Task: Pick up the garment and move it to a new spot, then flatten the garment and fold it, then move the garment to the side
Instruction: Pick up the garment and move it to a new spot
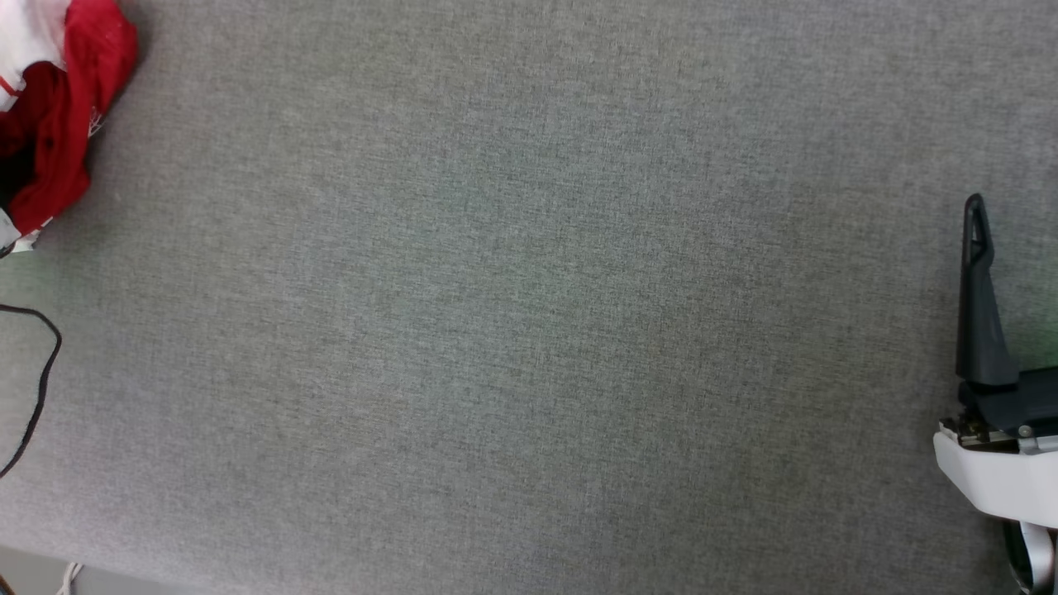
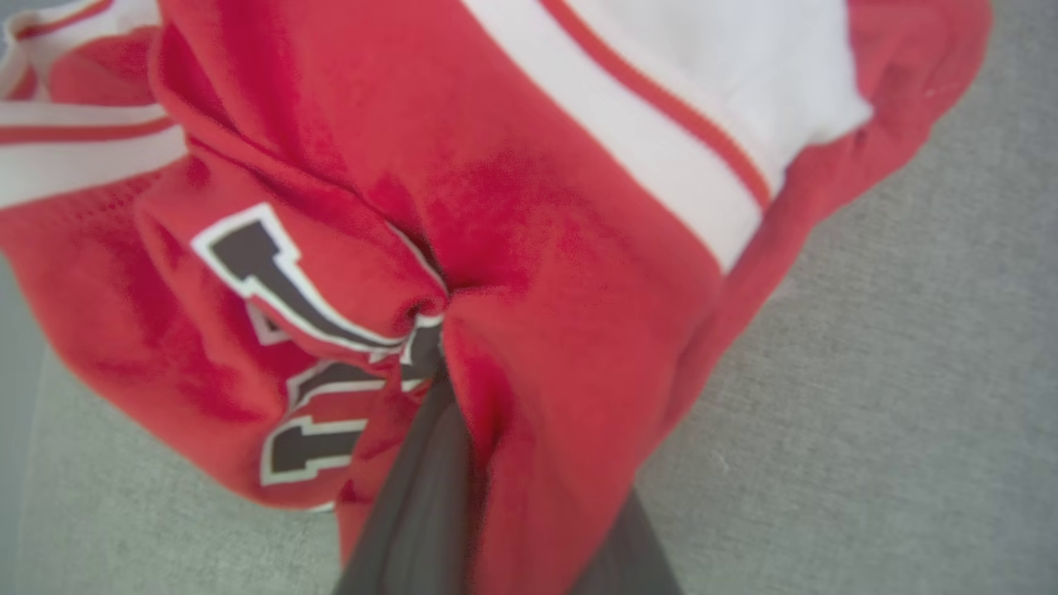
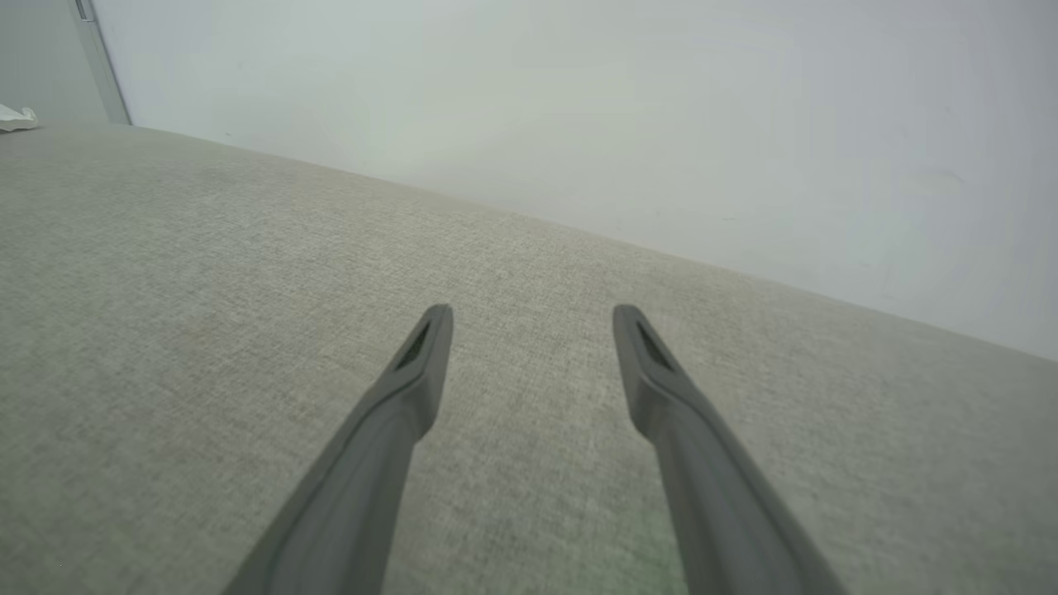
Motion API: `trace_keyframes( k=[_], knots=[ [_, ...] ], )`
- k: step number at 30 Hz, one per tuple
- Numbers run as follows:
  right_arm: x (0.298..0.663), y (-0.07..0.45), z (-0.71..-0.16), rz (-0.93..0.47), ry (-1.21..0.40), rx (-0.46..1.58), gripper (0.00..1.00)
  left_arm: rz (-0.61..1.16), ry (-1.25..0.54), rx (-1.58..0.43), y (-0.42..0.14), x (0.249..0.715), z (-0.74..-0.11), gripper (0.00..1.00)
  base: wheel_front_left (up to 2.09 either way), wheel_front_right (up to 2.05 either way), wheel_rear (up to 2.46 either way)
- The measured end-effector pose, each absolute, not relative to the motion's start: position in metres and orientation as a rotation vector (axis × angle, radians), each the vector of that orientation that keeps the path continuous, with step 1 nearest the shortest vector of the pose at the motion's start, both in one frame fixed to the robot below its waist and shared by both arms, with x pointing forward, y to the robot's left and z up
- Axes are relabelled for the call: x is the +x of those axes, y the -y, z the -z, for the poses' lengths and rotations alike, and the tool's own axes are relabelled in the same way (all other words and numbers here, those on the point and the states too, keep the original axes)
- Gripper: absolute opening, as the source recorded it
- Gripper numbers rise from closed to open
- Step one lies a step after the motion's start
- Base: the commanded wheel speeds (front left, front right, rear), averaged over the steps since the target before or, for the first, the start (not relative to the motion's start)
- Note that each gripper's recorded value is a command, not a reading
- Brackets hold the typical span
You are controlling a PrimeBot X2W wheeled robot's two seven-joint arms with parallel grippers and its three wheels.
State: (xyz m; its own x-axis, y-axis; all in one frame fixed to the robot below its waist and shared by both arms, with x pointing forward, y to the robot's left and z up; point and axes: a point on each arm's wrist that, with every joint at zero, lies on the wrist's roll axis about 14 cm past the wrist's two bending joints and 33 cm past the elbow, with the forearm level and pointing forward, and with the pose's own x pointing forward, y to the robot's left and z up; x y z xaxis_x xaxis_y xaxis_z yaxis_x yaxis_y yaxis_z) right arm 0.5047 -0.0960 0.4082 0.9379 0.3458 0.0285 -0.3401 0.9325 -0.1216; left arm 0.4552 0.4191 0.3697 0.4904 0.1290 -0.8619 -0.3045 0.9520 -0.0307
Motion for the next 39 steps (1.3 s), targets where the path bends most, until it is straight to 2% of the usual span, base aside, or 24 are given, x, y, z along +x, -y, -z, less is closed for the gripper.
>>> trace_keyframes(
  k=[4,10,12,15,21,29,39],
  knots=[
    [0.502,0.093,-0.419,-0.354,0.064,-0.106,1.0,-0.265,-0.966,-0.151,-0.426,0.458,-0.39,0.0,0.0,0.0,0.0],
    [0.496,0.087,-0.445,-0.351,0.107,-0.08,1.0,-0.207,-0.789,-0.009,-0.431,0.483,-0.463,0.0,0.0,0.0,0.0],
    [0.49,0.082,-0.464,-0.354,0.135,-0.055,1.0,-0.126,-0.7,0.105,-0.416,0.496,-0.51,0.0,0.0,0.0,0.0],
    [0.486,0.08,-0.477,-0.35,0.155,-0.043,1.0,-0.052,-0.63,0.186,-0.395,0.507,-0.546,0.0,0.0,0.0,0.0],
    [0.474,0.088,-0.499,-0.326,0.184,-0.038,1.0,0.132,-0.494,0.337,-0.33,0.53,-0.602,0.0,0.0,0.0,0.0],
    [0.456,0.127,-0.522,-0.225,0.211,-0.025,1.0,0.434,-0.349,0.458,-0.207,0.55,-0.638,0.0,0.0,0.0,0.0],
    [0.428,0.179,-0.534,-0.083,0.204,-0.045,1.0,0.822,-0.224,0.551,-0.063,0.528,-0.638,0.0,0.0,0.0,0.0]
  ],
)
